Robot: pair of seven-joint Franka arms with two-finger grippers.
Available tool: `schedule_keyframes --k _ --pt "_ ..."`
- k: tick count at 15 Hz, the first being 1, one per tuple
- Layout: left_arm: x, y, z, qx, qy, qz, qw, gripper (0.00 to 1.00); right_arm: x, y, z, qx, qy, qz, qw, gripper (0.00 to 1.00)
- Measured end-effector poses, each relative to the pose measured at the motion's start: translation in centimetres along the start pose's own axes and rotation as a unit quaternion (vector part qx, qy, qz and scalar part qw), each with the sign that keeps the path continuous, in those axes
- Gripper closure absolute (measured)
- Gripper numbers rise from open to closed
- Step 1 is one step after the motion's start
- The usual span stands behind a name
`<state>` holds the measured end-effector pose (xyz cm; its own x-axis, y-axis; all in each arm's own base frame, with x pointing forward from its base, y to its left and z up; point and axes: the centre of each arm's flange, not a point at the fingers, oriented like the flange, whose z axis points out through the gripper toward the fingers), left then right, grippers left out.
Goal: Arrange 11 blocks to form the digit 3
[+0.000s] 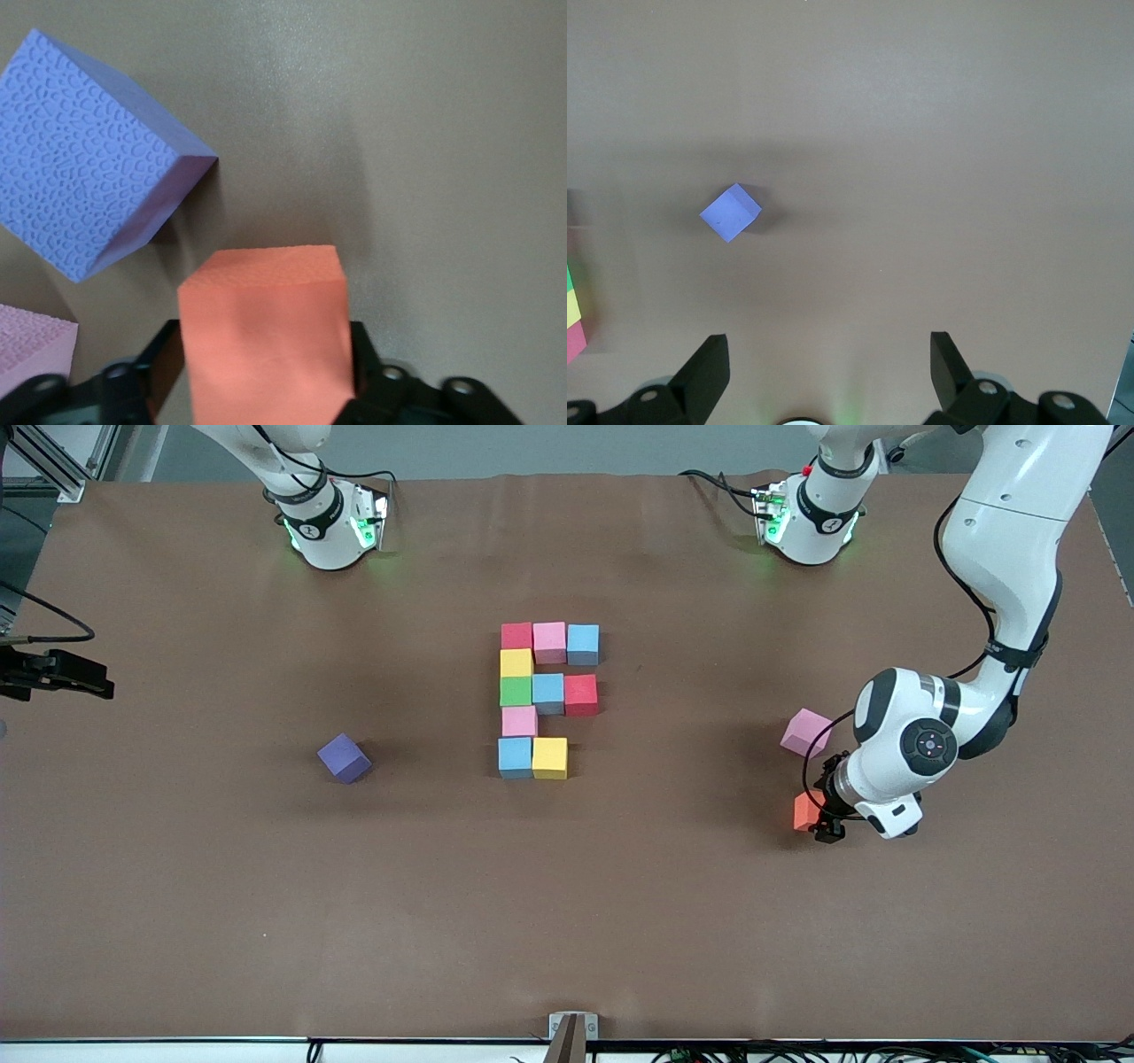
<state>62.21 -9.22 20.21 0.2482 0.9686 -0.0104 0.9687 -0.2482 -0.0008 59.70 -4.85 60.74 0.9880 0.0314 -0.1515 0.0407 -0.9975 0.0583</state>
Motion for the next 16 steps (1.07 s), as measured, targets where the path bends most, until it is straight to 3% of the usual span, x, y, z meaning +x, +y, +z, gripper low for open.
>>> schedule_keyframes --k 1,2,7,16 --pt "-0.1 0.0 0.0 0.0 0.0 0.001 1.0 0.36 0.0 0.0 0.0 0.0 0.0 0.0 1.0 0.0" --pt "-0.3 0.1 -0.1 -0.001 0.001 0.003 1.0 0.4 0.0 0.0 0.0 0.0 0.001 0.0 1.0 0.0" --pt "-4.7 1.6 -0.2 -0.007 -0.003 -0.031 1.0 0.41 0.0 0.0 -0.1 0.0 0.001 0.0 1.0 0.0" --pt "-23.5 3.3 0.0 0.005 -0.006 -0.124 0.992 0.41 0.0 -0.4 -0.2 0.0 0.002 -0.004 1.0 0.0"
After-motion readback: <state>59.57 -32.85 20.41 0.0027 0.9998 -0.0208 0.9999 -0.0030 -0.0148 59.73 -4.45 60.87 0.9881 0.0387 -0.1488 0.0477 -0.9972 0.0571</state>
